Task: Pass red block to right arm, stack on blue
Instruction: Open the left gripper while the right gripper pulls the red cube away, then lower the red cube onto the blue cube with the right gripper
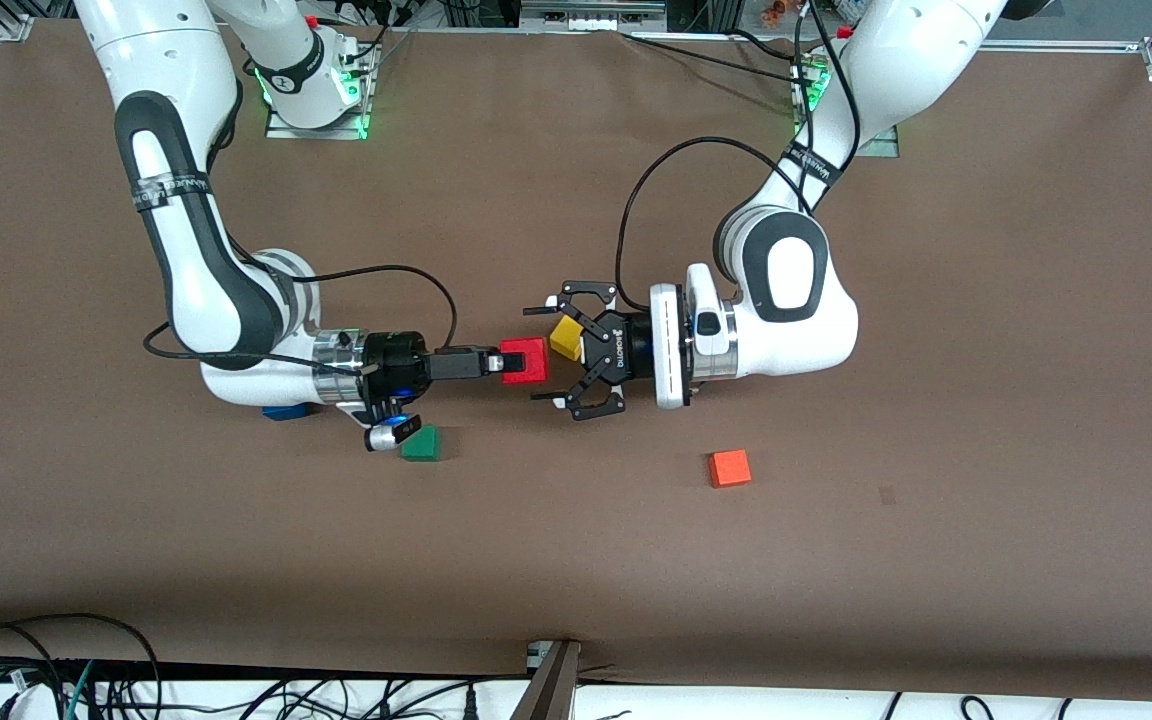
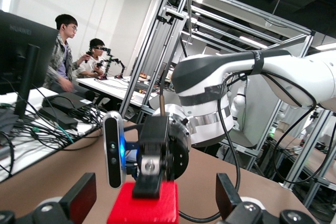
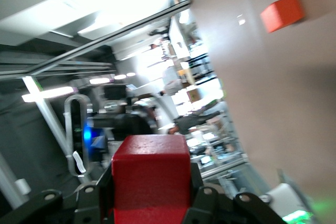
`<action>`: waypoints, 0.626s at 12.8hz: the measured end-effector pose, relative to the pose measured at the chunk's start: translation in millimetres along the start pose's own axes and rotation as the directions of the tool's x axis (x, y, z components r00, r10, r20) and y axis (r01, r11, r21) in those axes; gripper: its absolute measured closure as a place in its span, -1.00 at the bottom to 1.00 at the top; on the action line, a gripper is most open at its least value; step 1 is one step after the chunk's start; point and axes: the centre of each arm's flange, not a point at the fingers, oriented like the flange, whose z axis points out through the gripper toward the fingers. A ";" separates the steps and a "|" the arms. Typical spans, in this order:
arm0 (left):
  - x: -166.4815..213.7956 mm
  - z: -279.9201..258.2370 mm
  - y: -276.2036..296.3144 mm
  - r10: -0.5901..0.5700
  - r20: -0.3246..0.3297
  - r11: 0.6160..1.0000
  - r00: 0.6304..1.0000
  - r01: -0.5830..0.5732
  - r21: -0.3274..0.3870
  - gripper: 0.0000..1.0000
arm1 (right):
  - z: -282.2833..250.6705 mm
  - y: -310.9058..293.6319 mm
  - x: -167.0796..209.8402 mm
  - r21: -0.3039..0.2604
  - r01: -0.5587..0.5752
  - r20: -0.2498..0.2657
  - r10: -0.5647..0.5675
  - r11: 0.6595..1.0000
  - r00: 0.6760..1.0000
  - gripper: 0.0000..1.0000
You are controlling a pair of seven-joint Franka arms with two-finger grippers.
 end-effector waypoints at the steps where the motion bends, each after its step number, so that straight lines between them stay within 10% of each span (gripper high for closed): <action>1: 10.1 -4.7 1.9 -0.006 -0.004 1.000 1.000 0.006 0.013 -1.00 | -14.6 0.7 2.9 -0.053 0.017 -0.011 -0.018 0.998 1.000 -0.11; 5: 52.9 -43.5 0.0 -0.049 0.075 0.998 0.996 0.045 0.048 -1.00 | -81.0 0.8 13.3 -0.340 0.109 -0.024 -0.124 0.934 0.992 -0.11; 8: 64.4 -78.7 -7.4 -0.073 0.232 0.997 0.970 0.066 0.040 -1.00 | -116.6 6.2 14.1 -0.590 0.162 0.036 -0.175 0.791 0.984 -0.11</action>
